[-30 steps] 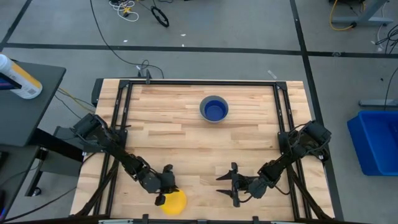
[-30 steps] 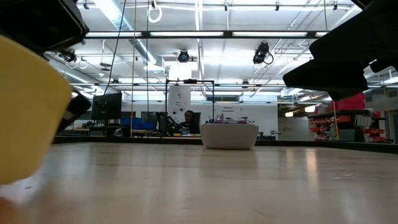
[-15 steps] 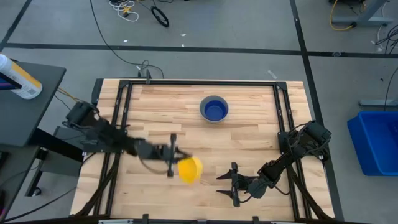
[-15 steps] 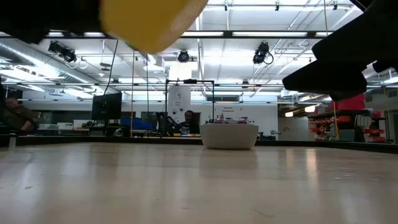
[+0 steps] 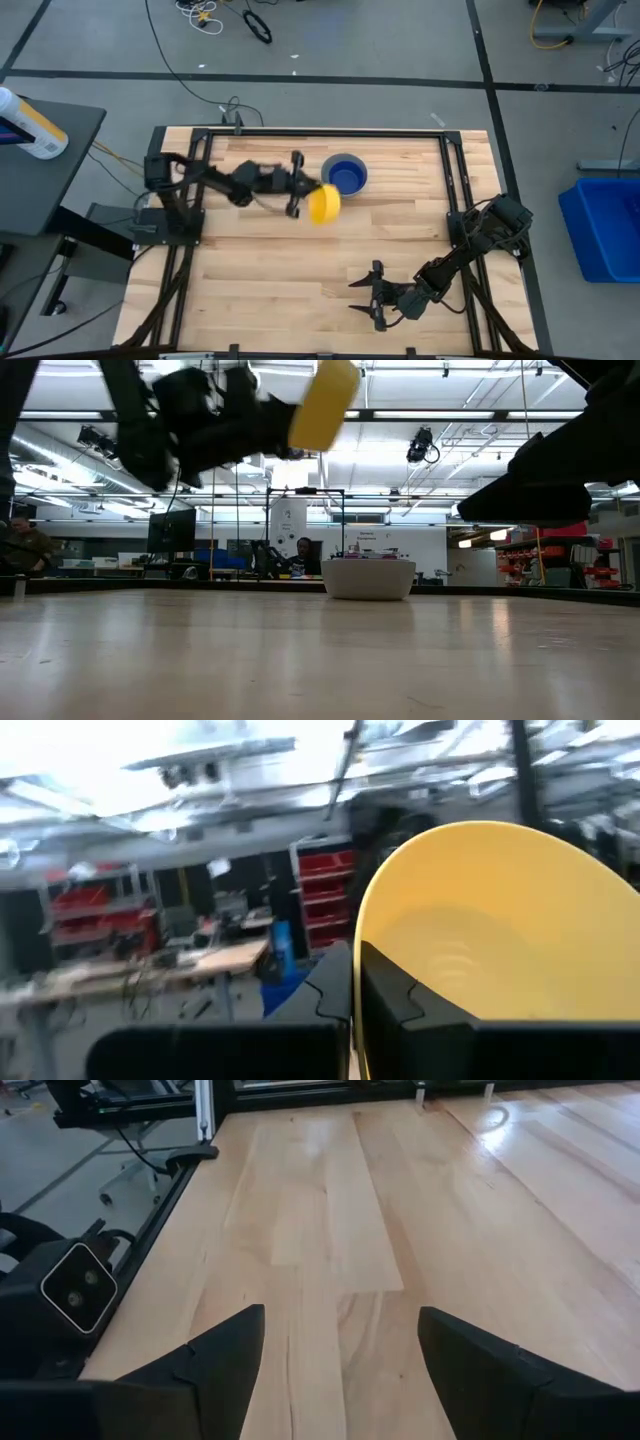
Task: Nest bowls inside each other
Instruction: Stack the yellow bowl in the dark blue bowl
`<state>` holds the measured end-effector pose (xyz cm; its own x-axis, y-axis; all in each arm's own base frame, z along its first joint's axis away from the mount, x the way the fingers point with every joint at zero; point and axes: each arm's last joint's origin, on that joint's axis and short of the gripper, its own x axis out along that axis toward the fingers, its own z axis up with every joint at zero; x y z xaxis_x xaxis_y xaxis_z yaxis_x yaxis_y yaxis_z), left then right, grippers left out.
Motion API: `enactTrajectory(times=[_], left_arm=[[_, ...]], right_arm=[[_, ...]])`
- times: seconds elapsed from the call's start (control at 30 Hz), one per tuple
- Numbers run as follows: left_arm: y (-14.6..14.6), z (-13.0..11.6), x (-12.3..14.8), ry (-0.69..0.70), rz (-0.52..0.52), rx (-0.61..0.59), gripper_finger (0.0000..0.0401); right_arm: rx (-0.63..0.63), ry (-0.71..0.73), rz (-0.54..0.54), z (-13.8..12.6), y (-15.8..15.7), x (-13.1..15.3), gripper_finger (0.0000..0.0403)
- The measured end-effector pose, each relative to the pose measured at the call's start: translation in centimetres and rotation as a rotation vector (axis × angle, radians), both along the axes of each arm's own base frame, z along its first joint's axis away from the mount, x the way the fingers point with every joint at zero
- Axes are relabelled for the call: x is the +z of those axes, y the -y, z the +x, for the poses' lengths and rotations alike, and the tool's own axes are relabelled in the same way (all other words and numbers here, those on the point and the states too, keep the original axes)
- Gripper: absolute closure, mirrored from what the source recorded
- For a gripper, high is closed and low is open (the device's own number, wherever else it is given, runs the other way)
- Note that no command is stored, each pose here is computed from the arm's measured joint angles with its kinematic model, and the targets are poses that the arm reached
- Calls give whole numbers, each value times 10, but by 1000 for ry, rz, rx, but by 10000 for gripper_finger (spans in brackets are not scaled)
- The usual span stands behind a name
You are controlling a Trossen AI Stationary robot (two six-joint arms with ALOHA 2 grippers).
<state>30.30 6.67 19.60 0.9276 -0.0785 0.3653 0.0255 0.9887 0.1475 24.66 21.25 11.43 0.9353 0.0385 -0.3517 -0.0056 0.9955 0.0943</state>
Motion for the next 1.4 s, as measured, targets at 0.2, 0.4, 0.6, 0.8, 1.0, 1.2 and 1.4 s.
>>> enactTrajectory(times=[0.2, 0.4, 0.6, 0.8, 1.0, 1.2, 1.4], left_arm=[[-51, 48, -17, -33, -137, 15, 395], [-95, 76, -43, -215, -308, 60, 395], [-109, 73, -38, -362, -343, 163, 395], [-111, 77, -40, -575, -306, 315, 395], [-112, 90, -30, -704, -285, 356, 395], [-111, 102, -15, -867, -220, 488, 395], [-108, 104, -13, -902, -206, 474, 395]], right_arm=[[0, -8, -8, 0, 0, -1, 140], [33, -25, 18, -1, -1, -2, 157], [59, -39, 27, -1, -2, -2, 170], [59, -41, 25, -1, -2, -2, 182], [58, -40, 26, -1, -2, -2, 193], [54, -40, 38, -1, -2, -2, 205], [54, -40, 42, -1, -2, -2, 213]])
